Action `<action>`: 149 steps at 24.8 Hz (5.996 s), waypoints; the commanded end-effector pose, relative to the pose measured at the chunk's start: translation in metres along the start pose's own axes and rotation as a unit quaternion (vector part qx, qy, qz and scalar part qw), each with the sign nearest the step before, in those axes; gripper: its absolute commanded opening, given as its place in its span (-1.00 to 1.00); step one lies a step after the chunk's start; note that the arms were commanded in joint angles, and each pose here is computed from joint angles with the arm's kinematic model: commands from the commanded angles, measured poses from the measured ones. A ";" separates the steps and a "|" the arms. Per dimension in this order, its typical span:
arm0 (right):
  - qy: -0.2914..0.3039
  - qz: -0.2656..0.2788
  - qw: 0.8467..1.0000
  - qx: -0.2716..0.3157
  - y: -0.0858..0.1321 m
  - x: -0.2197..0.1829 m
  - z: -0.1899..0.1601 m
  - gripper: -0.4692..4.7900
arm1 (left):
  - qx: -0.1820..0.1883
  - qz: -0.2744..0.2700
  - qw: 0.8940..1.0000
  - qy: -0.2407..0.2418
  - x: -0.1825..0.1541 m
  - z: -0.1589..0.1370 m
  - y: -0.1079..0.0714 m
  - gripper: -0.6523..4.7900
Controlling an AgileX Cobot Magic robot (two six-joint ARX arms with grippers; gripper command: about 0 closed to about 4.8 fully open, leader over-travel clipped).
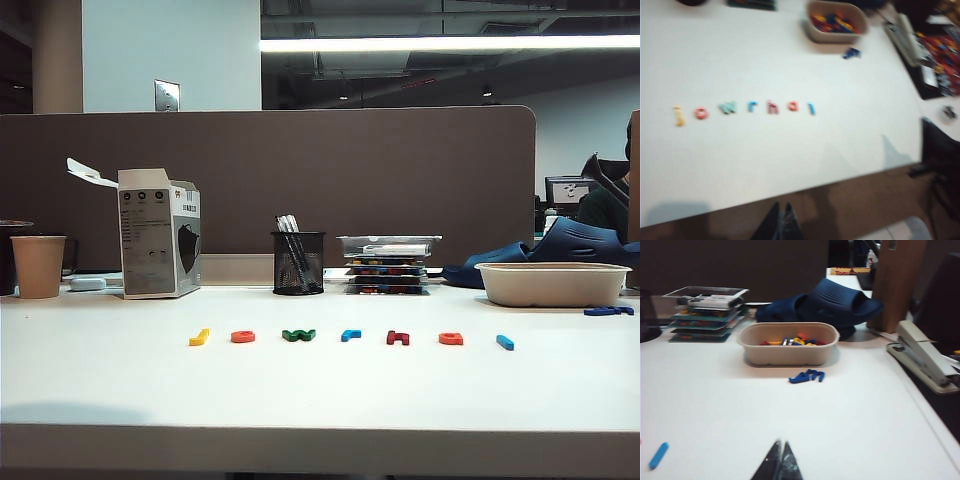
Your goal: Select the appropriate letters from the row of letter magnets placed on the table to arrange into the word "car".
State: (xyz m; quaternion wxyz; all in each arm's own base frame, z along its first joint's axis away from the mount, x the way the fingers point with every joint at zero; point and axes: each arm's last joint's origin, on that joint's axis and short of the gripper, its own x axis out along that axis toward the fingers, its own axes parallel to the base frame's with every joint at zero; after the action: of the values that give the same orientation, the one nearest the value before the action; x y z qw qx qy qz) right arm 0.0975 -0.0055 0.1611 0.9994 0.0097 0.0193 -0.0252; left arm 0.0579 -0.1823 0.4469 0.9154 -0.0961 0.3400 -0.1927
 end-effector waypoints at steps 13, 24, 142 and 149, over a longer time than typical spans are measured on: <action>-0.014 -0.022 1.000 0.004 -0.001 0.000 0.002 -0.83 | -0.009 0.109 0.994 0.012 0.027 -0.018 -0.010 -0.78; -0.033 -0.020 0.999 0.005 -0.001 -0.001 0.006 -0.83 | -0.018 0.097 0.995 0.009 0.028 -0.018 -0.014 -0.78; 0.405 0.273 0.873 -0.011 0.321 0.190 0.008 0.20 | -0.018 0.097 0.995 0.010 0.028 -0.018 -0.014 -0.78; 0.402 0.272 0.874 -0.002 0.322 0.192 0.005 0.20 | -0.018 0.097 0.995 0.010 0.028 -0.018 -0.014 -0.78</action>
State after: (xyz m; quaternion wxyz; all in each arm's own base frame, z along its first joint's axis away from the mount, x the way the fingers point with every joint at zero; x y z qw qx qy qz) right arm 0.3037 0.3037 0.1623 0.8696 0.0116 0.4253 0.2507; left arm 0.0618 -0.2083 0.4201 0.9241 -0.0752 0.3620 -0.0972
